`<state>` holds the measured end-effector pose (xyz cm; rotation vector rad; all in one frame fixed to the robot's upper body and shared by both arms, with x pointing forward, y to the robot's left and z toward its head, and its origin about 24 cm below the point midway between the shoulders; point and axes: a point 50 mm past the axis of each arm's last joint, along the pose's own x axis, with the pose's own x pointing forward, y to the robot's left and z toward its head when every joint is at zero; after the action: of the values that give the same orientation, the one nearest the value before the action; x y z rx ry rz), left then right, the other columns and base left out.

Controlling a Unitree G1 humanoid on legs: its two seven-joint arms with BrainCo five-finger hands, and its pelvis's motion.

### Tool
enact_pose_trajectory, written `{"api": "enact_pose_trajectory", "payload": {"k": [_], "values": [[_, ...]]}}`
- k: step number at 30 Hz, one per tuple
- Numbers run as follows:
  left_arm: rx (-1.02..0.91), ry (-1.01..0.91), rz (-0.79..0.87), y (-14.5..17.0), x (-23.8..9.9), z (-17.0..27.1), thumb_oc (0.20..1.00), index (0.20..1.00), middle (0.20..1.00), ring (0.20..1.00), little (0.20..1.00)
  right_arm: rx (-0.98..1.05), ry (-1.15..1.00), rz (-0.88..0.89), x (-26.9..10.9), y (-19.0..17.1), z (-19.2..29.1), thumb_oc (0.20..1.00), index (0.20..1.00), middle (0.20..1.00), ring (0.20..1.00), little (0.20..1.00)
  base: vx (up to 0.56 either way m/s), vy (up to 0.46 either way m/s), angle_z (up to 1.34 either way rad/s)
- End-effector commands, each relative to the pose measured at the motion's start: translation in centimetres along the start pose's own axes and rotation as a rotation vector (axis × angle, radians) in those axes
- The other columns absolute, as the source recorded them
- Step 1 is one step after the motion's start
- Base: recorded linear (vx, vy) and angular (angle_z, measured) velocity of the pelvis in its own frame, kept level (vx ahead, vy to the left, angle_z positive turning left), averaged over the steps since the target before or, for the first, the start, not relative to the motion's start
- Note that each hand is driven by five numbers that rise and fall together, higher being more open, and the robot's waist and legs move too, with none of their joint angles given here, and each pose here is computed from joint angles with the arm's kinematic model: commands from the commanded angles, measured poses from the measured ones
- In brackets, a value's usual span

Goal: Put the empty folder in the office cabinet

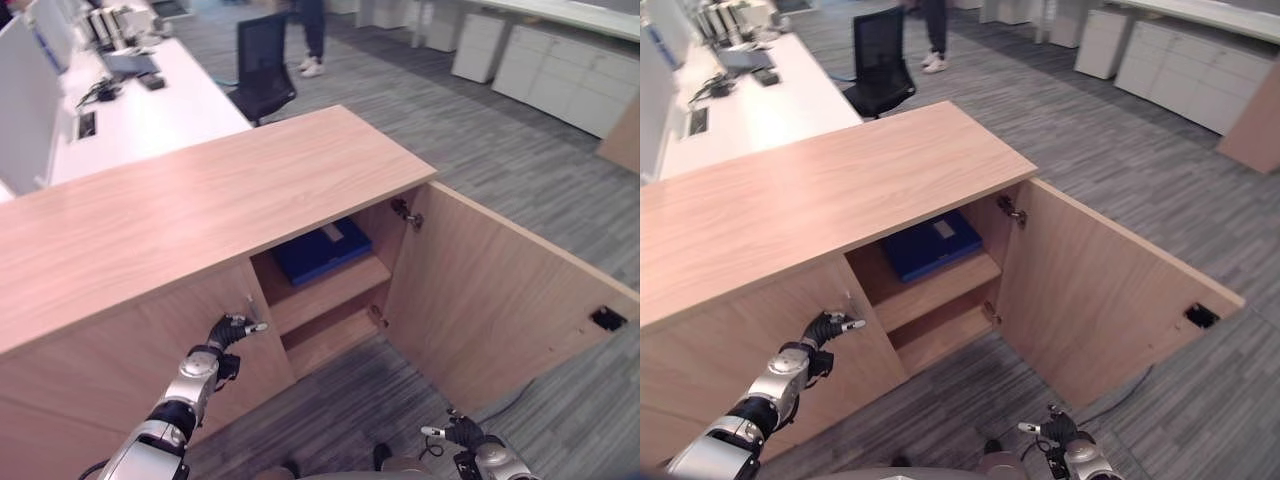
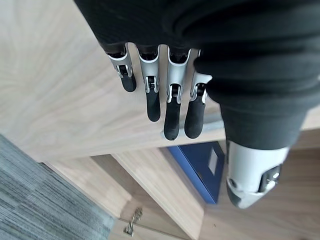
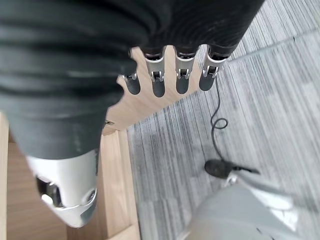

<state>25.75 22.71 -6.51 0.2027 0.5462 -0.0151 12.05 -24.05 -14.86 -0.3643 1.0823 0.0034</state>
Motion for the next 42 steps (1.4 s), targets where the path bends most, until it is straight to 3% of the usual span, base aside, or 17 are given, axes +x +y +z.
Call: {"api": "enact_pose_trajectory", "payload": {"k": [1, 5, 11, 12, 29, 37, 42], "values": [[0.033, -0.205, 0.111, 3.1, 0.5, 5.0, 1.0, 1.0, 1.0, 1.0, 1.0, -0.014, -0.021, -0.03, 0.1, -1.3, 0.5, 1.0, 1.0, 1.0, 1.0, 1.0, -0.01, 0.087, -0.11], [0.116, -0.12, -0.03, -0.5, -0.4, 1.5, 1.0, 1.0, 1.0, 1.0, 1.0, 0.031, 0.01, -0.053, 0.1, -1.2, 0.1, 1.0, 1.0, 1.0, 1.0, 1.0, -0.15, 0.039, -0.48], [0.106, -0.017, -0.128, -3.1, -1.8, -2.2, 1.0, 1.0, 1.0, 1.0, 1.0, 0.088, 0.06, -0.075, -0.1, -1.1, -1.2, 1.0, 1.0, 1.0, 1.0, 1.0, -0.04, -0.16, -0.41], [0.15, 0.111, -0.182, -4.5, -3.1, -5.9, 1.0, 1.0, 1.0, 1.0, 1.0, 0.088, 0.08, -0.086, -0.1, -1.6, -1.5, 1.0, 1.0, 1.0, 1.0, 1.0, 0.02, -0.387, 0.15], [0.038, 0.369, -0.139, -4.9, -5.5, -11.6, 1.0, 1.0, 1.0, 1.0, 1.0, 0.017, 0.033, -0.117, 0.0, -4.2, -0.2, 1.0, 1.0, 1.0, 1.0, 1.0, 0.03, -0.237, -0.34], [0.082, 0.405, -0.181, -5.3, -6.3, -12.6, 1.0, 1.0, 1.0, 1.0, 1.0, 0.058, 0.0, -0.182, -0.2, -6.6, 0.9, 1.0, 1.0, 1.0, 1.0, 1.0, 0.05, -0.083, -0.18], [0.163, 0.465, -0.225, -4.5, -7.9, -14.4, 1.0, 1.0, 1.0, 1.0, 1.0, 0.065, -0.102, -0.253, -0.3, -9.7, 4.4, 1.0, 1.0, 1.0, 1.0, 1.0, 0.09, -0.002, -0.19]]}}
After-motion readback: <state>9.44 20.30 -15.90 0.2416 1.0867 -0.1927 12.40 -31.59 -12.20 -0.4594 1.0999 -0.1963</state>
